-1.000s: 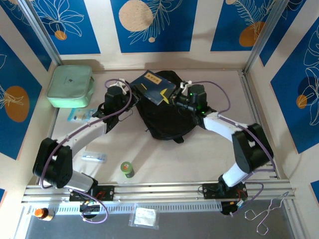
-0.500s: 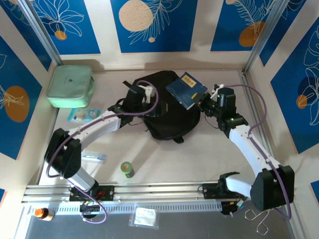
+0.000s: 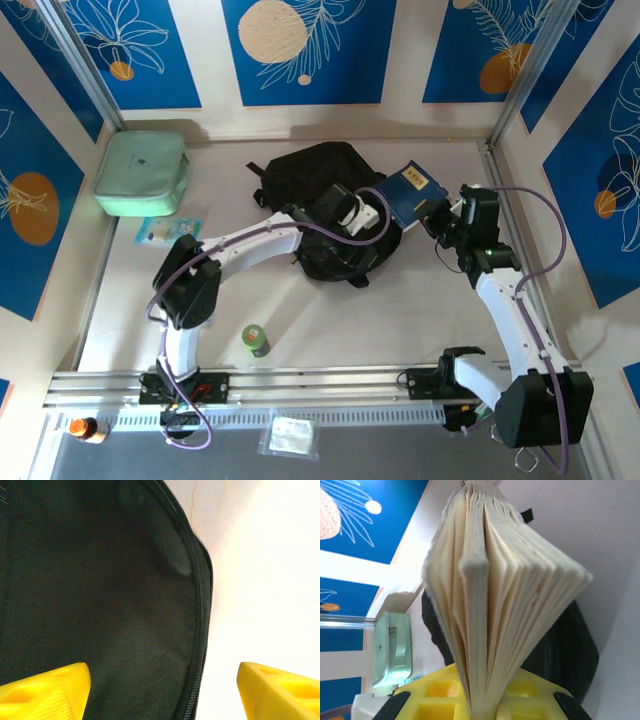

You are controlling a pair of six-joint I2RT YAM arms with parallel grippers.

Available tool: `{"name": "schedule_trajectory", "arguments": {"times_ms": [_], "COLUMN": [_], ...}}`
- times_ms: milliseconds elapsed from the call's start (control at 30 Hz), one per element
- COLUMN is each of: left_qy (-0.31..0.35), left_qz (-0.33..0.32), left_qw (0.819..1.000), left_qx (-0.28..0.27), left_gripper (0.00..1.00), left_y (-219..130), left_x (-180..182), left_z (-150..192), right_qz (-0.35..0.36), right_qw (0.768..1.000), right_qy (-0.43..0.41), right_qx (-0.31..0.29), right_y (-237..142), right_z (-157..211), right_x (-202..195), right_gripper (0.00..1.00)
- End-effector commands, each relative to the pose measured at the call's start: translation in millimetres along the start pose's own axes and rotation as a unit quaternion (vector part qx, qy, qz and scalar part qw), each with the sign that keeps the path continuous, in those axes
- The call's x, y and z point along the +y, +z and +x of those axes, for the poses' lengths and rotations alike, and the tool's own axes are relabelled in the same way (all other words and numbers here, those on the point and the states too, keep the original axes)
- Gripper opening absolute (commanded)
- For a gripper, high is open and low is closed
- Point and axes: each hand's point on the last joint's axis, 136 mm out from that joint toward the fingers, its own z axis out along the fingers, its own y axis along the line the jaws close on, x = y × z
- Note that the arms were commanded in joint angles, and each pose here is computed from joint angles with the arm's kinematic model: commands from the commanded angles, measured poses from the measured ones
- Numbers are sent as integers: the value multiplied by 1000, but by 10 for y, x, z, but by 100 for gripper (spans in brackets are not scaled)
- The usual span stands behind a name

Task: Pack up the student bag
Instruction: Open the student bag at the top-center of the table.

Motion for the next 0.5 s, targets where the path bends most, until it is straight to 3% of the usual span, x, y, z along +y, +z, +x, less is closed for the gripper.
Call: {"name": "schedule_trajectory", "arguments": {"times_ms": [0,100,367,467], "left_qy": [44,61,77,79], "left_qz": [24,12,56,40], "left_qw": [997,994,990,990], "left_qx": [60,94,105,111], "left_gripper": [76,70,58,52], "left_y": [41,62,46,61], "left_x": [-93,-31,-190,-131], "left_z": [161,240,218,229], "right_qz": [-4,-5,-5,-7], "right_qw": [1000,1000,1000,1000], "right_qy": [-5,2,12,13], "right_qx": [-8,-6,-7,-10], "right_y": [-79,-99,-120,-137], "right_z": [-28,-20,-15,-31], "right_x": [-16,-52,-106,-101], "right_gripper": [0,0,0,0]}}
